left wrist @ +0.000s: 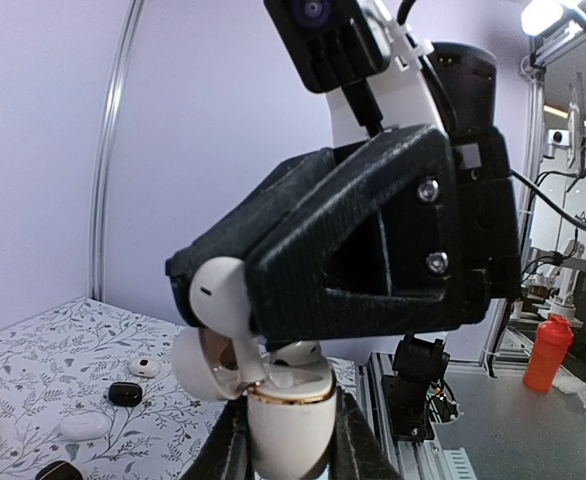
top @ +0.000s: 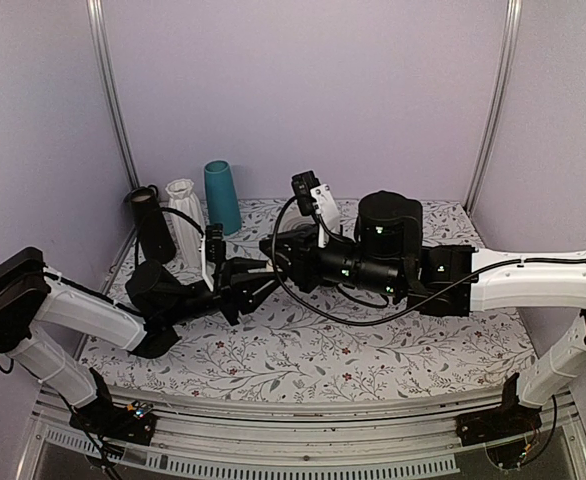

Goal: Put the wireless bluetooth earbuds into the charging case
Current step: Place the left earbud in the left side groove of the charging case.

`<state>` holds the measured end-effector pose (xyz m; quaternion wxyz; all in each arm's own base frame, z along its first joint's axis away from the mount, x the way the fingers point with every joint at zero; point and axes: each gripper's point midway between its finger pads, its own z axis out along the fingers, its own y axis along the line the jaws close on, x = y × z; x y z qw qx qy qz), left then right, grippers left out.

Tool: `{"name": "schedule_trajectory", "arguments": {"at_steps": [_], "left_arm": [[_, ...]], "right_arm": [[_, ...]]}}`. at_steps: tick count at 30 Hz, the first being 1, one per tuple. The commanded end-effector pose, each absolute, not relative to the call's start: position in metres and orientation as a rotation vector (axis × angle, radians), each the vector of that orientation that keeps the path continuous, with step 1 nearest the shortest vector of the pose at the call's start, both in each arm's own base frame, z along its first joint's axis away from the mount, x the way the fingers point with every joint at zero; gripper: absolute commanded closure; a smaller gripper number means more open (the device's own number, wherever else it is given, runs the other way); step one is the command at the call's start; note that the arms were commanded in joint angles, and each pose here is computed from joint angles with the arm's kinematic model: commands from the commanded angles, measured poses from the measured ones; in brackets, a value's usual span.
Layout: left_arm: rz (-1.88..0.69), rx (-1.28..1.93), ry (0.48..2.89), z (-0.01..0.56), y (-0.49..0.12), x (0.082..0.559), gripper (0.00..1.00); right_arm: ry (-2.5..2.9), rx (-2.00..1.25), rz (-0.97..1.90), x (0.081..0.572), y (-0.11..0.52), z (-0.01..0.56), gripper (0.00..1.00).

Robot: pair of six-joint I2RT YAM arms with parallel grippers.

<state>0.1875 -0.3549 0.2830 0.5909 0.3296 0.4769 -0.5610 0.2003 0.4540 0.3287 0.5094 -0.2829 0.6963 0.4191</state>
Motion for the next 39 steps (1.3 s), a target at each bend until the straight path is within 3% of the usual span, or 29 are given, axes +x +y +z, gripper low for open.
{"name": "schedule_trajectory", "arguments": {"at_steps": [1,39], "left_arm": [[-1.295,0.703,0.941,0.332,-0.34,0.184,1.0],[-1.293,0.703,0.872,0.348,-0.332,0.179,1.0]], "right_arm": [[1.764,-0.761,0.967,0.194,0.458,0.294,0.84],[1.824,-0.818,0.948,0.19,0.47,0.266,0.84]]}}
